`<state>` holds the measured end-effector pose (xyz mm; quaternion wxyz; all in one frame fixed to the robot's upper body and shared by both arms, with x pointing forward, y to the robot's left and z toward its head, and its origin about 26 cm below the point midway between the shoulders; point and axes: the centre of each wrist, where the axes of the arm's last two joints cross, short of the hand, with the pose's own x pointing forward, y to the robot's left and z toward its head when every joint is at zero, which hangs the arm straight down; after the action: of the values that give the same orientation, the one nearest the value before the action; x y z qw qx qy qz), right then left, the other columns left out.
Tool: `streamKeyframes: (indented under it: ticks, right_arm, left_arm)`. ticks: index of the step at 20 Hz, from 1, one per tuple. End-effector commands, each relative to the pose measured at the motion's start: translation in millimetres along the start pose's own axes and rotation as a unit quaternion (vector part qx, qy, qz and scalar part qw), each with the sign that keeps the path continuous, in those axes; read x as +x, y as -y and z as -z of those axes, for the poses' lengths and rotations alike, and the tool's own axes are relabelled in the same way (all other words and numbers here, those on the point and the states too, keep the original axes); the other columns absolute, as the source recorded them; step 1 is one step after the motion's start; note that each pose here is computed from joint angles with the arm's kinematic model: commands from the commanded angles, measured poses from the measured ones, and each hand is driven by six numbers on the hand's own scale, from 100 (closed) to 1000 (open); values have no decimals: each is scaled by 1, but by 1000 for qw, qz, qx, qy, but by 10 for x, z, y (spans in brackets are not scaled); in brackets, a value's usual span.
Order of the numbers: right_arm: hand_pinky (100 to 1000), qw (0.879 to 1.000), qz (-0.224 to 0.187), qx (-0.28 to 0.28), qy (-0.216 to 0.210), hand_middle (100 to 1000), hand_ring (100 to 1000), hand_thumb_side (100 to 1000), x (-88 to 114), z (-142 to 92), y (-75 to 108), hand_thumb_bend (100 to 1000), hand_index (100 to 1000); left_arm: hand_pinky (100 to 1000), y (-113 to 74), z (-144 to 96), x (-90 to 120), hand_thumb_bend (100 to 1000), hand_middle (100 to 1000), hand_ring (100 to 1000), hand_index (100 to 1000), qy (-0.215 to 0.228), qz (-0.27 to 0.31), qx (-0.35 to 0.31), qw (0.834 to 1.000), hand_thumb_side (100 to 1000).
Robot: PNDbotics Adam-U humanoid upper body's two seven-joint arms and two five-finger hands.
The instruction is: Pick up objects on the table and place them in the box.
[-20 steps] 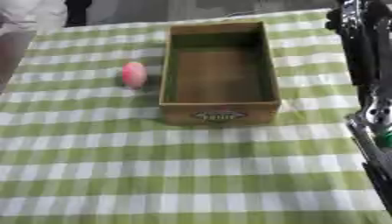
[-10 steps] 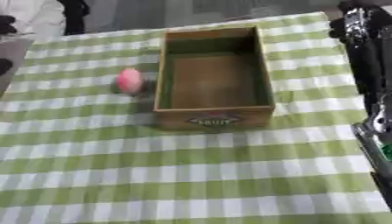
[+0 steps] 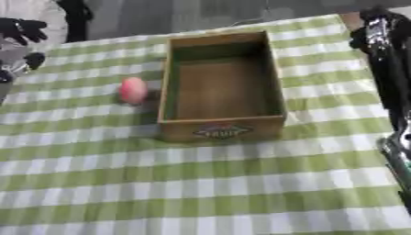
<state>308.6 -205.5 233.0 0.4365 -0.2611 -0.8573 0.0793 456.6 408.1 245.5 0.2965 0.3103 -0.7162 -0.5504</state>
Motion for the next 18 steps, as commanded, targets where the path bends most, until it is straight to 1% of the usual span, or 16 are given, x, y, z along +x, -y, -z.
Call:
streamKeyframes:
  ticks: [1,3,6,8,11,15,18]
  right_arm:
    - [762,1000,2,-2,23,602,665,963,93,34,40,100,798]
    - [762,1000,2,-2,24,602,665,962,97,38,41,100,799]
    - [762,1000,2,0,26,601,665,960,101,41,42,100,799]
    - [762,1000,3,1,27,601,665,960,105,44,42,100,799]
    - [762,1000,2,3,29,599,664,959,113,49,43,100,799]
    - [763,999,2,6,31,598,662,958,123,53,39,100,799]
    - [763,999,3,8,33,596,660,956,128,54,37,100,799]
  left_arm:
    - [687,-105,21,-24,325,743,750,964,62,34,-77,995,955]
    - [693,-88,55,-19,355,740,754,955,61,35,-87,994,959]
    - [701,-104,99,-8,392,726,753,918,57,47,-94,993,963]
    - [707,-113,124,-5,412,720,754,920,51,59,-96,992,961]
    - [724,-119,168,-3,461,732,768,937,41,81,-105,990,921]
    - [749,-103,250,12,515,758,795,984,27,122,-146,981,850]
    - [780,-46,315,29,563,781,822,1000,22,144,-175,974,837]
